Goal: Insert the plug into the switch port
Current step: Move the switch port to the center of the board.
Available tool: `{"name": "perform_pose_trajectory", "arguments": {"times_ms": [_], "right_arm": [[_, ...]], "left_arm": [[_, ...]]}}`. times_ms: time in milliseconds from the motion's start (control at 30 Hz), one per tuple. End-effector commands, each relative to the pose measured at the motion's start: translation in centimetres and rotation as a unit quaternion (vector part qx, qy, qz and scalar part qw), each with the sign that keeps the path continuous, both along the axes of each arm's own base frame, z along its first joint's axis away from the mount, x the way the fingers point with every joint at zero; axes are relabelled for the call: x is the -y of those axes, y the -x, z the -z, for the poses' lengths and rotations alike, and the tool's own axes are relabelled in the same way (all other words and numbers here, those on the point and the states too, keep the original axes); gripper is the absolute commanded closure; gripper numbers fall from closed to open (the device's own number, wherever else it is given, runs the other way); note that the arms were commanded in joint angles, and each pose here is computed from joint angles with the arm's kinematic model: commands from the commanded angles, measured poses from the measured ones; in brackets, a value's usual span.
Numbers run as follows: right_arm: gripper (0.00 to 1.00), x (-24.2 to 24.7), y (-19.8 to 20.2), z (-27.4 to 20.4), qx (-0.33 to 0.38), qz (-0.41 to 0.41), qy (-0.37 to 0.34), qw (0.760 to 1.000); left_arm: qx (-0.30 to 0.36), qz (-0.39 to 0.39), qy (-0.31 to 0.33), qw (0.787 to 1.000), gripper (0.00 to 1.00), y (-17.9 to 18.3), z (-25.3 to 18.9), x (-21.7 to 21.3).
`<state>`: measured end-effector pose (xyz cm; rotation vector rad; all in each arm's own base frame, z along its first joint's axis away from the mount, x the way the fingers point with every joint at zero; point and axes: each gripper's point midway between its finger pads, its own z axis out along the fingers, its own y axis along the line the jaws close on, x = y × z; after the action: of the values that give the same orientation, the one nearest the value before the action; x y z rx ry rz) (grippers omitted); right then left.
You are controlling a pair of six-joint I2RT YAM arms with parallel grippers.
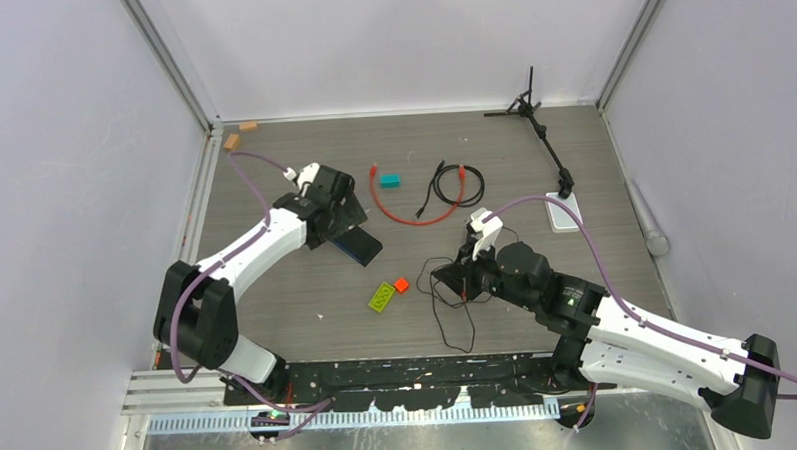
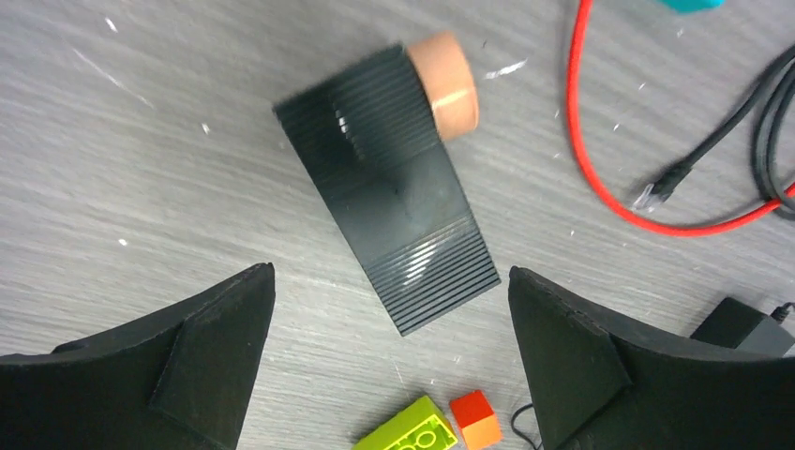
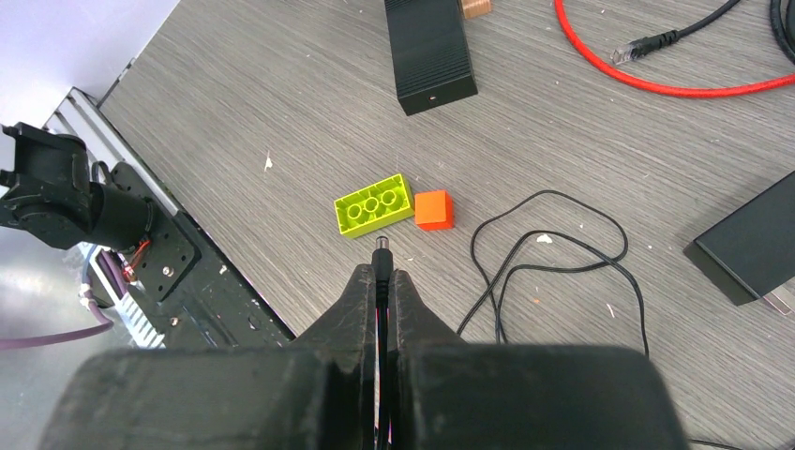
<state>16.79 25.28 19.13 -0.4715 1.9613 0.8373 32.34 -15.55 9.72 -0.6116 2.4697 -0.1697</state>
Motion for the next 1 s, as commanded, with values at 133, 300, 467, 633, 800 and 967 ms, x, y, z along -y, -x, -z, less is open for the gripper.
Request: {"name": "perform_pose_trajectory", "arguments": {"times_ms": [133, 300, 467, 633, 800, 967], "right_arm": [[1.0, -0.7, -0.5, -1.2, 0.01, 0.003, -0.026, 1.0], [1.0, -0.8, -0.2, -1.0, 0.003, 0.0, -0.026, 1.0], [0.99, -0.6, 0.0, -0.5, -0.003, 0.0, -0.023, 1.0], [1.0, -0.3, 0.0, -0.3, -0.004, 0.005, -0.026, 1.0], [1.0, -0.2, 0.0, -0.1, -0.006, 0.005, -0.023, 1.0], [1.0, -0.3, 0.0, 0.0, -0.006, 0.005, -0.02, 1.0]], "left_arm": [[0.045, 0.087, -0.053, 0.994, 0.08, -3.9, -1.5, -2.4], [0.071, 0.135, -0.074, 0.986, 0.1, -6.5, -0.7, -1.7], [0.072, 0.151, -0.111, 0.98, 0.1, -8.9, -0.1, -1.8], [0.036, 0.12, -0.164, 0.979, 0.14, -9.7, 1.6, -3.5], [0.001, 0.093, -0.189, 0.978, 0.21, -9.8, 3.0, -5.0], [-0.037, 0.086, -0.209, 0.974, 0.26, -9.1, 4.7, -6.0]]}}
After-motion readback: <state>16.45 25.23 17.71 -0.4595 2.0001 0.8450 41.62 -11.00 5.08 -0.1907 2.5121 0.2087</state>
